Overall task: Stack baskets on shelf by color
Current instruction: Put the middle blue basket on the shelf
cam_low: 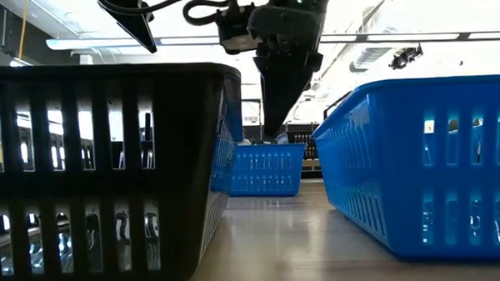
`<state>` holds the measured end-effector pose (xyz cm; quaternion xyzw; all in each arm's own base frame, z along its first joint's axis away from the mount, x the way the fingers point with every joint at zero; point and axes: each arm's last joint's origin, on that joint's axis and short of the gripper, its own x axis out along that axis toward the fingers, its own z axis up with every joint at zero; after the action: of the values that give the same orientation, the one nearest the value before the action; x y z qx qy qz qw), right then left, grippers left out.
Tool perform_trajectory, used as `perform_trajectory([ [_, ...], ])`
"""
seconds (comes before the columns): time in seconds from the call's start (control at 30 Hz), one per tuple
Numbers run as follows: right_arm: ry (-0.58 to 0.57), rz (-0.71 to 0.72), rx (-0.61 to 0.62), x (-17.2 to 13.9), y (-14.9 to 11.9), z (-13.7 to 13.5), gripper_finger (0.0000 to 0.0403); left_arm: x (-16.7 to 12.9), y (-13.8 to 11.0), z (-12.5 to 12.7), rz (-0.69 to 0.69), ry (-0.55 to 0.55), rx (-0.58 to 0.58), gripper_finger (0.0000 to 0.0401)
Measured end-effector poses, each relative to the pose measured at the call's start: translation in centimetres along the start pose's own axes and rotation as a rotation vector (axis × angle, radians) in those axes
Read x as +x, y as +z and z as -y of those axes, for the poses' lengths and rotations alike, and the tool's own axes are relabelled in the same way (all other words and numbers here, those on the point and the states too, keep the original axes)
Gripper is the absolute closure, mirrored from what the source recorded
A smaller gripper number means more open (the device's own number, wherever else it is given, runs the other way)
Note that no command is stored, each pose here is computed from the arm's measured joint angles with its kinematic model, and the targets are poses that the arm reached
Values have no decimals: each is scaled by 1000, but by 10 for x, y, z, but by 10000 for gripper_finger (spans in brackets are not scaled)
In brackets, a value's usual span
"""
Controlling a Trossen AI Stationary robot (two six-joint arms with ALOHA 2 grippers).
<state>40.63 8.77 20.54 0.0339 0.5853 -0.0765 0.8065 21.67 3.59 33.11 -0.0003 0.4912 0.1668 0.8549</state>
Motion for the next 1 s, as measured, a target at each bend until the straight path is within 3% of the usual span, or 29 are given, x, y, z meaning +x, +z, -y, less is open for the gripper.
perform_trajectory([
  [0.4,17,-12,8,1,3,10,261,0,0,0,0,2,-17,265],
  [0.57,32,-43,7,13,4,13,254,0,0,0,1,2,-17,265],
  [0.8,31,-70,-18,23,3,12,273,0,0,0,2,8,-18,265],
  [1.0,18,-64,-11,23,4,15,338,0,0,0,2,10,-17,265],
])
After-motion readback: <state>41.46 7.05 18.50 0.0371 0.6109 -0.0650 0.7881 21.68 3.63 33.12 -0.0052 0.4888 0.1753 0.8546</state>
